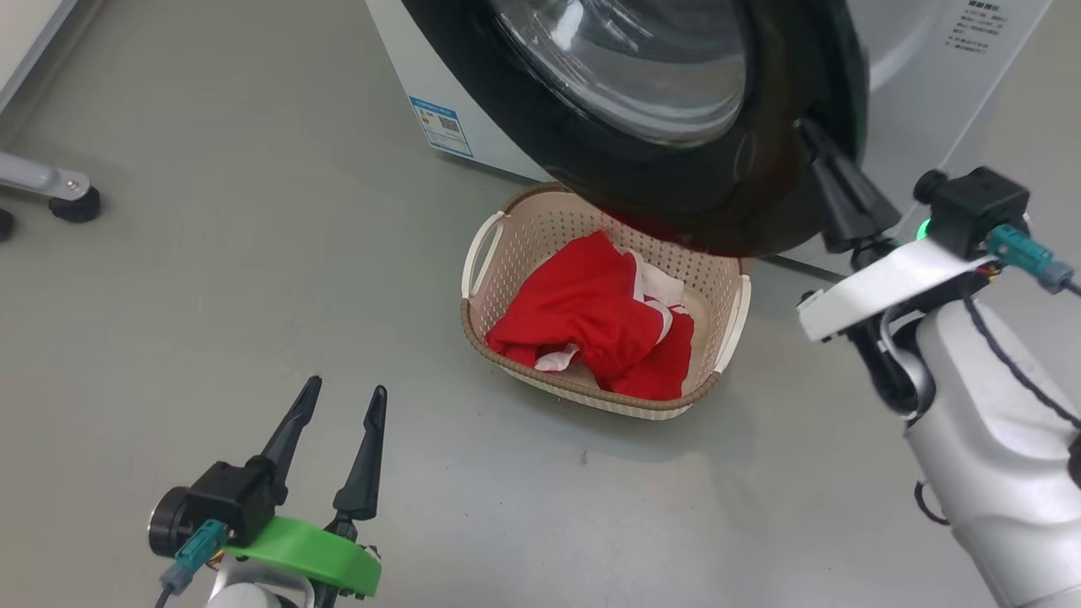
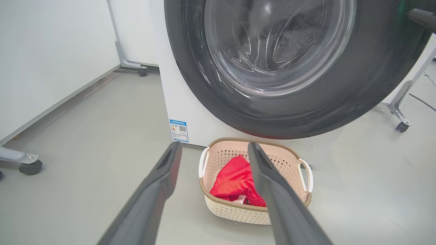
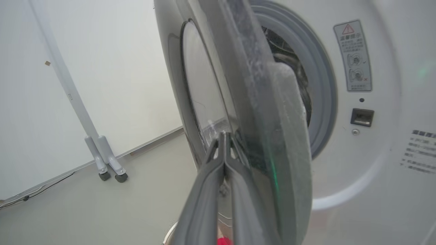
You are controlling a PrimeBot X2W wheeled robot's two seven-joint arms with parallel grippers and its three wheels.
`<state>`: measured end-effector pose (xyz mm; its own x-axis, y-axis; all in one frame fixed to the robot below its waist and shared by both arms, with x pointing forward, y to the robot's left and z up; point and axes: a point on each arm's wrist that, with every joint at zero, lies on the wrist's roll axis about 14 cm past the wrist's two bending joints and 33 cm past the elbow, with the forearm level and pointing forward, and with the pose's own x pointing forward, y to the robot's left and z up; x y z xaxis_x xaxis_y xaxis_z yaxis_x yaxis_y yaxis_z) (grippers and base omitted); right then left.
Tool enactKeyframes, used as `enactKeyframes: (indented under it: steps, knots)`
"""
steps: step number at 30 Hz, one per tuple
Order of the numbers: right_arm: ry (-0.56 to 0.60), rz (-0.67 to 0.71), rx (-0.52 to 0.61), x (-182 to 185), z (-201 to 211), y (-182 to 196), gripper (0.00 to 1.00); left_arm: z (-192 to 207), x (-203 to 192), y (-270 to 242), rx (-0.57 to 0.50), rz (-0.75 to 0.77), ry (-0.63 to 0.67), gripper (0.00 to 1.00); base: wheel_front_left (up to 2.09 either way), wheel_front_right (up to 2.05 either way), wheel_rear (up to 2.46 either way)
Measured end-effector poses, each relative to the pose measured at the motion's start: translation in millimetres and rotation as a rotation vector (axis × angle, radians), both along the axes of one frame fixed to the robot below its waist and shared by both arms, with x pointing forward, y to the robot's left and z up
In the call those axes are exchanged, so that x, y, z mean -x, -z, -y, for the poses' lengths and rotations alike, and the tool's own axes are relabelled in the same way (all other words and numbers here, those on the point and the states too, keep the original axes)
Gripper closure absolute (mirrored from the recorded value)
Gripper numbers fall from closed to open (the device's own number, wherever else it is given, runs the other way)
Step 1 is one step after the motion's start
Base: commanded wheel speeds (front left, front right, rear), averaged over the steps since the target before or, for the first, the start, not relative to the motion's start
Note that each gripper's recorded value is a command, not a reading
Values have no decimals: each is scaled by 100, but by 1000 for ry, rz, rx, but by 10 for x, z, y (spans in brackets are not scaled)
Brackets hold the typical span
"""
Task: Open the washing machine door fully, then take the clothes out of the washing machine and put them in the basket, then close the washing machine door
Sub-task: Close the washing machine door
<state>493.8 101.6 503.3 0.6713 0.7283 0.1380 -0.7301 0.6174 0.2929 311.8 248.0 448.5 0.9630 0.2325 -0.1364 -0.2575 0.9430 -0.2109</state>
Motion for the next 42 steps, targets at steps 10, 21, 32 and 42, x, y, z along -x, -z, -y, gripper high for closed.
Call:
enactKeyframes:
  steps: [10, 21, 32, 42]
  knots:
    - [114, 37, 53, -596, 207, 6, 100, 84, -139, 7, 5, -2, 31, 0, 0, 0, 0]
    - [191, 49, 36, -1155, 182, -72, 100, 127, -239, 86, 23, -27, 44, 0, 0, 0, 0]
    - [194, 47, 73, -1390, 55, 40, 100, 88, -355, 114, 44, -28, 29, 0, 0, 0, 0]
    - [91, -65, 113, -890, 5, 440, 100, 3, -401, -3, 40, 19, 12, 0, 0, 0, 0]
